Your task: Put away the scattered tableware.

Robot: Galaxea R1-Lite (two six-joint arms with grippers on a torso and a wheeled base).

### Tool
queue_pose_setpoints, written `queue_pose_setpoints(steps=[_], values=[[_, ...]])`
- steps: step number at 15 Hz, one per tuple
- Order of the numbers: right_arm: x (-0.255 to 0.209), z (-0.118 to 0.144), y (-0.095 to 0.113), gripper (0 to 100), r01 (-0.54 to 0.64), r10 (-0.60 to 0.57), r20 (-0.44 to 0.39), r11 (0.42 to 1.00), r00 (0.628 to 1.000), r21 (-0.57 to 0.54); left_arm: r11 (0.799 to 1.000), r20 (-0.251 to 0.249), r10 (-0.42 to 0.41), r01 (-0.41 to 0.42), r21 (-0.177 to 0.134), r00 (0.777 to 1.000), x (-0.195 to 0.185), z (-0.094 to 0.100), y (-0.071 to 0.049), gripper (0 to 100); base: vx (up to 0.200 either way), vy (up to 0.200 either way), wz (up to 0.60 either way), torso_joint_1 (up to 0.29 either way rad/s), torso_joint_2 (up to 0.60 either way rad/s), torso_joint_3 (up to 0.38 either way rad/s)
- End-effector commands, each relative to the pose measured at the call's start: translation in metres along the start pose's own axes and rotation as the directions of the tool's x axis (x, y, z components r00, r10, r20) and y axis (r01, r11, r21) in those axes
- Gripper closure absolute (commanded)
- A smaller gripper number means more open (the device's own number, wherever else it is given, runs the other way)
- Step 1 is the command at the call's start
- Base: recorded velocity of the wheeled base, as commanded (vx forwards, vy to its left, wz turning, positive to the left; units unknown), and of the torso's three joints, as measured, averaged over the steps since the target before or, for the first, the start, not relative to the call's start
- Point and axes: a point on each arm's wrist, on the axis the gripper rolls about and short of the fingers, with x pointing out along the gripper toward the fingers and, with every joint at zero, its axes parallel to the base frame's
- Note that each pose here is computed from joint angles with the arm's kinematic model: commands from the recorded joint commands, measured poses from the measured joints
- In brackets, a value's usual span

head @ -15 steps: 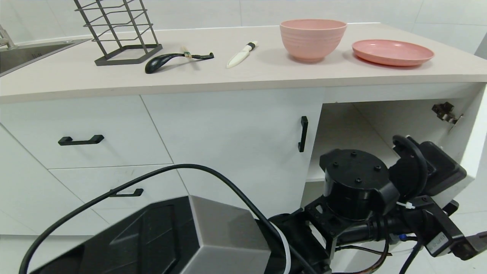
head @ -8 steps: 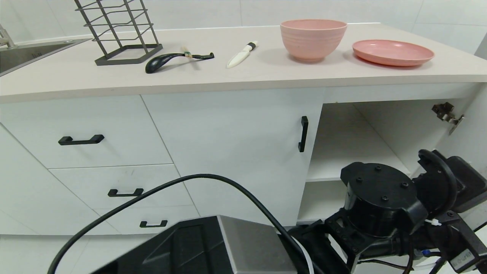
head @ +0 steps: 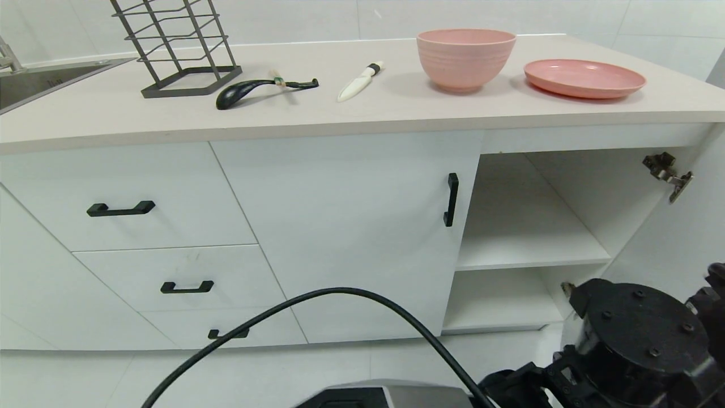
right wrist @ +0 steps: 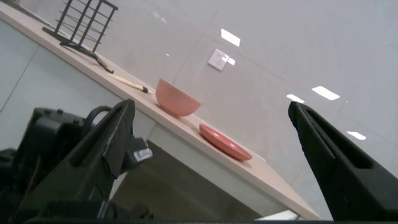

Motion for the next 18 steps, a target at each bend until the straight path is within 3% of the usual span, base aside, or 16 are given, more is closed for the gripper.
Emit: queue_pose_setpoints(steps=[1,3,5,7,9,12,13,15,17,18], values=[[0.0,0.001,0.0,0,0.001,-0.001,0.004,1.0,1.0,-0.007,1.0,-0.006,-0.027,0.027,-0.011,1.0,0.011,-0.016,-0.013,0,0.0,0.0,0.0,0.0,0.0,0.0],[-0.001,0.004,0.0,0,0.004,-0.004,0.015,1.0,1.0,-0.016,0.998,0.009,-0.062,0.062,-0.013,0.998,0.023,-0.02,-0.027,0,0.0,0.0,0.0,0.0,0.0,0.0],[-0.002,0.004,0.001,0,0.011,-0.01,0.014,1.0,1.0,-0.023,0.994,-0.019,-0.105,0.104,-0.035,0.994,0.03,-0.033,-0.041,0,0.0,0.0,0.0,0.0,0.0,0.0],[-0.002,0.005,0.001,0,0.01,-0.009,0.017,1.0,1.0,-0.025,0.993,-0.014,-0.112,0.111,-0.033,0.994,0.029,-0.038,-0.042,0,0.0,0.0,0.0,0.0,0.0,0.0],[-0.002,0.004,0.001,0,0.01,-0.009,0.015,1.0,1.0,-0.024,0.997,0.028,-0.083,0.083,-0.007,0.996,0.025,-0.028,-0.026,0,0.0,0.0,0.0,0.0,0.0,0.0],[-0.004,0.003,0.002,0,0.005,-0.005,0.015,1.0,1.0,-0.018,1.0,-0.012,-0.019,0.019,-0.006,1.0,-0.016,-0.012,-0.003,0,0.0,0.0,0.0,0.0,0.0,0.0],[-0.006,0.0,0.004,0,0.001,-0.001,0.004,1.0,1.0,-0.007,1.0,-0.026,0.001,-0.001,-0.023,1.0,-0.035,-0.005,0.0,0,0.0,0.0,0.0,0.0,0.0,0.0],[-0.014,-0.014,0.012,0,-0.021,0.024,-0.049,0.998,0.998,0.052,0.996,-0.046,0.061,-0.064,-0.055,0.997,-0.088,0.018,0.007,0,0.0,0.0,0.0,0.0,0.0,0.0],[-0.016,-0.017,0.014,0,-0.043,0.049,-0.065,0.995,0.997,0.091,0.987,-0.086,0.142,-0.147,-0.057,0.986,-0.144,0.037,0.012,0,0.0,0.0,0.0,0.0,0.0,0.0],[-0.018,-0.021,0.015,0,-0.044,0.057,-0.1,0.991,0.993,0.128,0.972,-0.117,0.218,-0.226,-0.062,0.969,-0.189,0.05,0.016,0,0.0,0.0,0.0,0.0,0.0,0.0]])
